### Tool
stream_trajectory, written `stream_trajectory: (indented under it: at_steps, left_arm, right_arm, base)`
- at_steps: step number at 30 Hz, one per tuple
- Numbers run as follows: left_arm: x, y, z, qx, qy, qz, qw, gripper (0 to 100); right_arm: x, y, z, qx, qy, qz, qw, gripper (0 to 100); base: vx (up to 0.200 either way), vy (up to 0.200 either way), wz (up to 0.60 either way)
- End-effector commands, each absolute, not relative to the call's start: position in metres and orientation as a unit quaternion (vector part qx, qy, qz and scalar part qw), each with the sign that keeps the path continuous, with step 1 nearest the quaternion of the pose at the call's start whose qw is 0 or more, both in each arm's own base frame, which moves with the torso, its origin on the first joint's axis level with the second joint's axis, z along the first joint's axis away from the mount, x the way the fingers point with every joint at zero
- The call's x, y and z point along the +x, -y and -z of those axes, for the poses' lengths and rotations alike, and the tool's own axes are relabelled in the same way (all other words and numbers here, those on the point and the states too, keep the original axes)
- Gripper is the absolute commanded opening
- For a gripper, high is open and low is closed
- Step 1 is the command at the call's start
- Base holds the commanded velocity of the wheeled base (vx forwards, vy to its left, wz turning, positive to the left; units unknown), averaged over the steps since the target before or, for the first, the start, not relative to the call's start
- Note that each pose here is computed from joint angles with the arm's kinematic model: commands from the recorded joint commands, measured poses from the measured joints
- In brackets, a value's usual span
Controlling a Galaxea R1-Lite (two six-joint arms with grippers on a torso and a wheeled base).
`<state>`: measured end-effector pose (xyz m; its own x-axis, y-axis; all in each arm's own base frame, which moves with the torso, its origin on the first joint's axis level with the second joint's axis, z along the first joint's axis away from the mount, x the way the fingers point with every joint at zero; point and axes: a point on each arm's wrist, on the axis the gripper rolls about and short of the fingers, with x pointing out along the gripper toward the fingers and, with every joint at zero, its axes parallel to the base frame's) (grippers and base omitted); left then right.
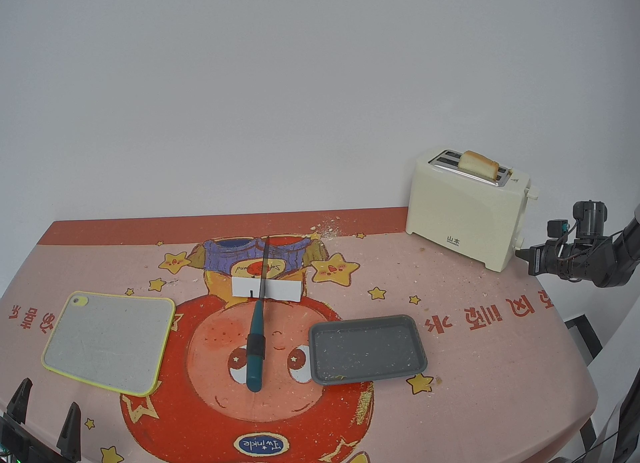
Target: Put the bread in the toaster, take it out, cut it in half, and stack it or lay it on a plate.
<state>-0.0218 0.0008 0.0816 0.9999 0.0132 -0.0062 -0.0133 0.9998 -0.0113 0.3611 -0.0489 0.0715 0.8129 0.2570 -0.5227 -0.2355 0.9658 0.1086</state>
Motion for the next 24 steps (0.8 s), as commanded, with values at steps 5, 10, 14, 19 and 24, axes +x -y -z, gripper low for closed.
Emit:
stream_trajectory:
  at_steps: [5, 10, 14, 19, 24]
  left_arm:
    - [-0.021, -0.001, -0.077, -0.006, -0.011, -0.008, 1.000, 100]
    - [-0.021, -0.001, -0.077, -0.006, -0.011, -0.008, 1.000, 100]
    - [-0.021, -0.001, -0.077, -0.006, -0.011, -0.008, 1.000, 100]
    - [-0.020, -0.001, -0.077, -0.006, -0.012, -0.008, 1.000, 100]
    - [-0.021, -0.001, -0.077, -0.006, -0.011, -0.008, 1.000, 100]
  right_arm:
    - [0.360, 0.047, -0.076, 0.018, -0.272, -0.132, 0.953, 0]
    - [0.359, 0.047, -0.076, 0.018, -0.272, -0.132, 0.953, 0]
    - [0.357, 0.047, -0.074, 0.019, -0.278, -0.131, 0.951, 0]
    - [0.338, 0.043, -0.067, 0.022, -0.299, -0.135, 0.945, 0]
    - [0.305, 0.035, -0.087, 0.022, -0.289, -0.144, 0.946, 0]
  base:
    - [0.000, 0.000, 0.00]
    - [0.000, 0.000, 0.00]
    - [0.000, 0.000, 0.00]
    - [0.000, 0.000, 0.00]
    - [0.000, 0.000, 0.00]
